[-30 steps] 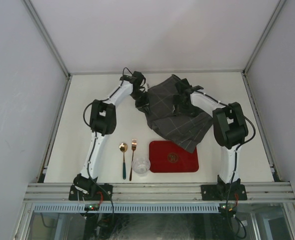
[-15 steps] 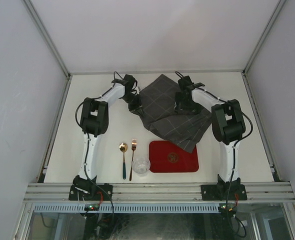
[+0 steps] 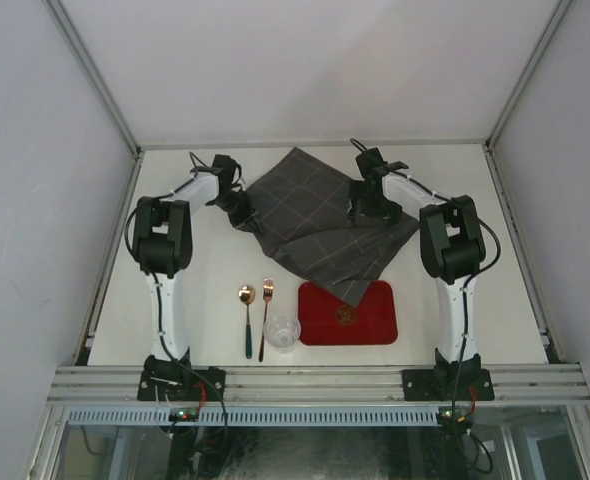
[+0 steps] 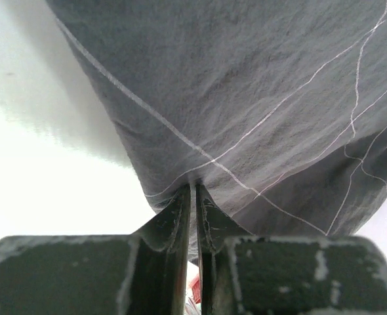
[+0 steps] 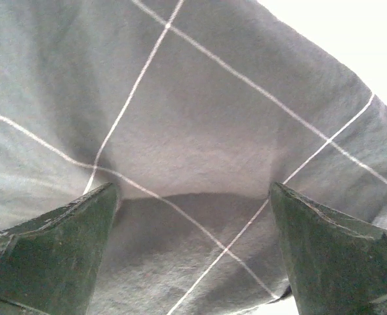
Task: Set the dinner table for one person
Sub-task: Flatten out the napkin at the center of the board.
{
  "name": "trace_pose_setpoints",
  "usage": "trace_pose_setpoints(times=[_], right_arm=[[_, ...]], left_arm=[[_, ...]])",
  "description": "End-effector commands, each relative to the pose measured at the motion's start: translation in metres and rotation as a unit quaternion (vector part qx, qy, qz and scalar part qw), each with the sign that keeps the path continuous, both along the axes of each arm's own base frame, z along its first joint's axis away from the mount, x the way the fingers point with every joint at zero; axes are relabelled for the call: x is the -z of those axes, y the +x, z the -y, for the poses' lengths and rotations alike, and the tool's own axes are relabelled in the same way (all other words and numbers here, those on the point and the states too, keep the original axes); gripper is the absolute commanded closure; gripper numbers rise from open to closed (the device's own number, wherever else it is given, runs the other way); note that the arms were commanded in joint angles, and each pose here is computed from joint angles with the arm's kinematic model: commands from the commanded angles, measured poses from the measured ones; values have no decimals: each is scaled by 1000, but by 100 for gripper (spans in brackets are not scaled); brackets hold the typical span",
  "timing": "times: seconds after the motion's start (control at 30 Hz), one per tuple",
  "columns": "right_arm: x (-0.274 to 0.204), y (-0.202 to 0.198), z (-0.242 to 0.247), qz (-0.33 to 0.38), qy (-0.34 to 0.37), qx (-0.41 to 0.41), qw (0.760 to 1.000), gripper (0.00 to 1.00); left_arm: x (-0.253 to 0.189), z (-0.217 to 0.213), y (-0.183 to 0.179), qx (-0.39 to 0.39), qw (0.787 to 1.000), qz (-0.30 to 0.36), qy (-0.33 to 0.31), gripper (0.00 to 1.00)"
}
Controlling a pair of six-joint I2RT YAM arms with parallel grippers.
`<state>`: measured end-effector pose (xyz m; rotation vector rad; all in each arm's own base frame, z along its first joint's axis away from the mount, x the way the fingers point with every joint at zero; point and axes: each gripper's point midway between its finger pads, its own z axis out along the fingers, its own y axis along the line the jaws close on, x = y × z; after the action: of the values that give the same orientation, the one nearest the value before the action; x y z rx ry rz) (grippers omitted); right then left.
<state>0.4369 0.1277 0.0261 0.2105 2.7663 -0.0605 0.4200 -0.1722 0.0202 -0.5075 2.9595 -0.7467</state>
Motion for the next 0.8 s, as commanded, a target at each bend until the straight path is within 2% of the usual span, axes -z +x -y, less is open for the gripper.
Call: trace_pose_setpoints(times=[0.0,0.23,0.5,0.63,0.77], right_arm=[[-1,16,-4,8,9,0,1000,1],[11,25,-12,-6,20,-8,1000,1],[15,57,-19,-5,41,-15,999,1],[16,74,-21,-2,64,-12,998,1],[14,94,-28,15,104,-16,994,1]], left_arm=[[-7,-22,10,-32,998,32,37,88],[-12,-14,3,-26,999,26,8,90],[-10,-11,-18,-5,1000,20,3,92],[-7,-8,-32,-3,1000,11,-6,94],[-2,2,-46,16,1000,0,-13,100]])
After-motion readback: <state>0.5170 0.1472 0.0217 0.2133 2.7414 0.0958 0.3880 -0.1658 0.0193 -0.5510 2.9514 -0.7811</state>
